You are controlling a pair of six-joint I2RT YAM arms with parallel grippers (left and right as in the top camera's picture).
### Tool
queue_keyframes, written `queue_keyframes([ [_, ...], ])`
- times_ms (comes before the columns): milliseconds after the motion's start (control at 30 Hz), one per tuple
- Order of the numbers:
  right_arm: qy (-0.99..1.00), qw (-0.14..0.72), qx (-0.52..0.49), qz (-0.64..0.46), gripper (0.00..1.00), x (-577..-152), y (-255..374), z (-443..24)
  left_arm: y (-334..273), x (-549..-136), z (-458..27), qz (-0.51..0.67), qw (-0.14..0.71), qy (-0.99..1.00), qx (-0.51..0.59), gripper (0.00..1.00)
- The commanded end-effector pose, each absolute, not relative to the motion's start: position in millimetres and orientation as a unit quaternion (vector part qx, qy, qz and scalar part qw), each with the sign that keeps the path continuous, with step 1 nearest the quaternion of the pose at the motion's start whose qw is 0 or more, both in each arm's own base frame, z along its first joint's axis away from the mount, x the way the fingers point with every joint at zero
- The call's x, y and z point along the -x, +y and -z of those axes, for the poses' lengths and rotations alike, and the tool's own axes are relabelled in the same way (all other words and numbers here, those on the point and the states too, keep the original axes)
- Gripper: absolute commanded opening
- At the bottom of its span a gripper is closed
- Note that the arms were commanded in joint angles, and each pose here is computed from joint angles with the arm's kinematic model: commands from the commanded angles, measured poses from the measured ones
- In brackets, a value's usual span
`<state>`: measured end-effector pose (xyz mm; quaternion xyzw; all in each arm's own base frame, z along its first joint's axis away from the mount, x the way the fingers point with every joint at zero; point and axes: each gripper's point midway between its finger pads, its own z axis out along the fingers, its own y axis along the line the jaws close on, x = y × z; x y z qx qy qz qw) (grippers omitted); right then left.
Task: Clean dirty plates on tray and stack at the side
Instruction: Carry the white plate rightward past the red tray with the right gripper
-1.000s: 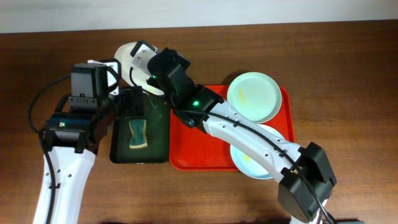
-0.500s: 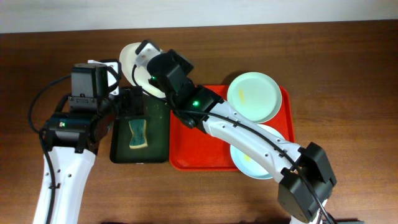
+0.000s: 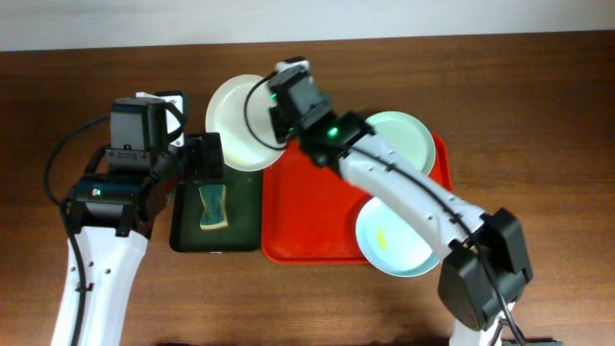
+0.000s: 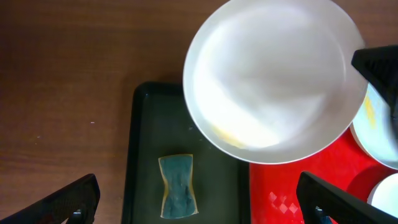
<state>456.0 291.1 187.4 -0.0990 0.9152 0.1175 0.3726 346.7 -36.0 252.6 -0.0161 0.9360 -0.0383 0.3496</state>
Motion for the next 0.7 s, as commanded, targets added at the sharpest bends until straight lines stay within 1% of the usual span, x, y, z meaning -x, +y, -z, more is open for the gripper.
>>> queue_keyframes([
  [0, 0.914, 0.316, 0.022, -0.254, 0.04, -454, 272, -221, -37, -347, -258, 0.042, 0.356, 0.933, 0.018, 0.99],
  [167, 0.914, 0.264, -0.039, -0.305, 0.04, -467, 212, -220, -37, -347, -258, 0.042, 0.356, 0.933, 0.018, 0.99],
  [367, 0.908, 0.220, -0.121, -0.337, 0.04, -473, 129, -215, -37, -347, -258, 0.042, 0.356, 0.933, 0.018, 0.99],
  [467, 0.904, 0.209, -0.167, -0.334, 0.04, -473, 88, -210, -37, -347, -258, 0.042, 0.356, 0.933, 0.018, 0.99],
  [667, 0.890, 0.187, -0.286, -0.302, 0.04, -458, -16, -195, -37, -347, -258, 0.042, 0.356, 0.933, 0.018, 0.99],
])
